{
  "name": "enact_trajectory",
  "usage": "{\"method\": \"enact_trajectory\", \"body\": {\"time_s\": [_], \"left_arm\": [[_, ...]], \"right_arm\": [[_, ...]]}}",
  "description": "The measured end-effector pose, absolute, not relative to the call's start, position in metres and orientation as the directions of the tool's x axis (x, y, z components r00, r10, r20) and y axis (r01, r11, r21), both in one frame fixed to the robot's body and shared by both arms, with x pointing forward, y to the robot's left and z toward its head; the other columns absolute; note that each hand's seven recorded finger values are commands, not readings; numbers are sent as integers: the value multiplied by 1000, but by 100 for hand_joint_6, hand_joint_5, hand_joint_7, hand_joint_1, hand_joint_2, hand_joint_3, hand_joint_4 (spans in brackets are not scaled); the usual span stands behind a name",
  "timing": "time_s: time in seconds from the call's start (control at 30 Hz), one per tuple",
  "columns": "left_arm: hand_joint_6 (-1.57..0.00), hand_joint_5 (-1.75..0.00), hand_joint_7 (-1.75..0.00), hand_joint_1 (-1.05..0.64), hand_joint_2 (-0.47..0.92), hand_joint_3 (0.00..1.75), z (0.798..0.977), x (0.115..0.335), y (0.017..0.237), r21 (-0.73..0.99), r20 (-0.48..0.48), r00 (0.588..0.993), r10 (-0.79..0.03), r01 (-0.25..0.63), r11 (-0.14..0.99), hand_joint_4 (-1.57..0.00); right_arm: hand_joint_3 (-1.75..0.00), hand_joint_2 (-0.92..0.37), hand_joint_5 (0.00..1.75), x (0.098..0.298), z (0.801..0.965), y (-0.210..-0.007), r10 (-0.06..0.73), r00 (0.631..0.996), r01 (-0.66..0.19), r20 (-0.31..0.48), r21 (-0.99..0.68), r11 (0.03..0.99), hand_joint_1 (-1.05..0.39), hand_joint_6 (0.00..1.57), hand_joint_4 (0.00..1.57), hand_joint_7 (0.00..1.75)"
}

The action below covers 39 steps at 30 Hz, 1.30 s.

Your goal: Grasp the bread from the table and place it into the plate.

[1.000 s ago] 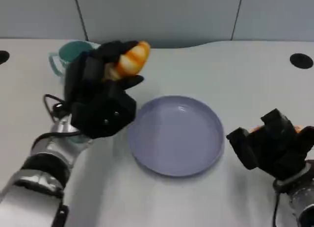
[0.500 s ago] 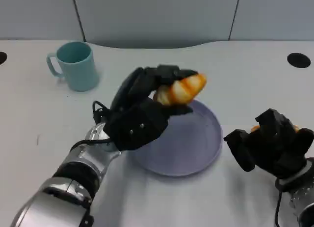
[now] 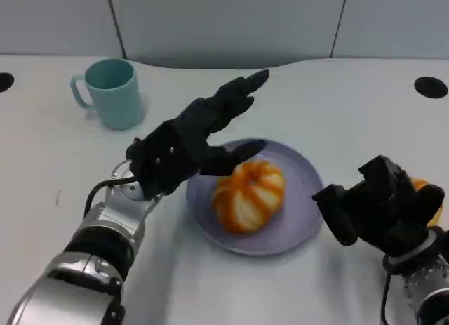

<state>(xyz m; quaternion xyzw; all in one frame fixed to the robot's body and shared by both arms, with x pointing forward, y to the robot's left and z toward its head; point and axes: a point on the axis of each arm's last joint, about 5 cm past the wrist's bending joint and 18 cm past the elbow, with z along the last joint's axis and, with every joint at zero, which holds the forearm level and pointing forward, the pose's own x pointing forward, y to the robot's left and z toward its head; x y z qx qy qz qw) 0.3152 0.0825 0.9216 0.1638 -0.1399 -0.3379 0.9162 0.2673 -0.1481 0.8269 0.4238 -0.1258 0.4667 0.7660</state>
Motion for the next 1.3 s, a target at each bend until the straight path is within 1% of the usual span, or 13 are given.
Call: {"method": "enact_trajectory", "body": {"time_s": [0.13, 0.4, 0.53, 0.57, 0.67, 0.73, 0.83, 0.9, 0.97, 1.07, 1.17, 1.27, 1.3], "left_arm": [[-3, 0, 0, -105, 92, 75, 920, 314, 85, 371, 154, 730, -666, 583, 723, -3], [-5, -2, -2, -105, 92, 75, 919, 314, 92, 346, 167, 748, -642, 565, 749, -6], [-10, -5, -4, -105, 92, 69, 919, 315, 95, 298, 165, 748, -643, 584, 755, -8], [-8, -5, -3, -105, 92, 72, 918, 316, 97, 232, 154, 749, -645, 607, 760, -7], [-4, -7, -1, -105, 92, 77, 913, 320, 108, -92, 130, 728, -673, 684, 723, -8], [-7, -10, -2, -105, 92, 79, 910, 319, 118, -278, 186, 687, -702, 722, 633, -12], [-10, -13, -4, -105, 92, 79, 910, 309, 142, -363, 282, 647, -709, 756, 545, -15], [-10, -16, -4, -105, 92, 74, 910, 299, 167, -394, 333, 649, -684, 755, 524, -16], [-11, -17, -5, -105, 92, 73, 905, 282, 193, -443, 356, 680, -641, 726, 525, -15], [-12, -18, -5, -105, 92, 73, 890, 252, 214, -525, 333, 745, -578, 656, 542, -13], [-11, -21, -5, -105, 92, 70, 878, 233, 219, -572, 289, 783, -550, 602, 557, -11], [-11, -23, -5, -105, 92, 68, 865, 214, 225, -602, 272, 809, -522, 566, 564, -10], [-16, -43, -6, -105, 92, 63, 860, 209, 226, -612, 261, 814, -518, 555, 564, -7]], "right_arm": [[-23, -92, 138, 270, 829, -154, 688, 497, -813, 529, 561, 156, -55, 121, 110, 59], [-25, -92, 127, 273, 831, -157, 671, 518, -802, 530, 573, 166, -52, 128, 111, 39], [-27, -92, 152, 273, 831, -154, 660, 521, -807, 541, 565, 174, -55, 127, 104, 50], [-27, -92, 157, 273, 831, -154, 664, 519, -809, 539, 561, 177, -56, 116, 101, 72], [-29, -92, 168, 274, 833, -154, 661, 521, -819, 539, 533, 211, -54, 101, 91, 92], [-29, -92, 165, 274, 833, -155, 658, 522, -822, 543, 526, 218, -52, 101, 90, 78], [-24, -92, 154, 274, 832, -153, 687, 480, -817, 546, 564, 122, -52, 118, 95, 30], [-24, -92, 138, 275, 832, -152, 705, 464, -811, 536, 578, 94, -55, 126, 104, 20], [-25, -92, 147, 276, 834, -153, 707, 466, -813, 532, 572, 106, -53, 130, 102, 18], [-26, -92, 162, 277, 835, -151, 685, 481, -821, 547, 555, 133, -55, 135, 98, 21], [-29, -92, 173, 278, 837, -147, 669, 485, -836, 564, 523, 166, -53, 117, 92, 66], [-29, -92, 174, 276, 836, -147, 663, 490, -837, 565, 518, 177, -54, 114, 92, 75], [-30, -92, 169, 276, 835, -149, 667, 493, -835, 559, 520, 180, -55, 111, 97, 83]]}}
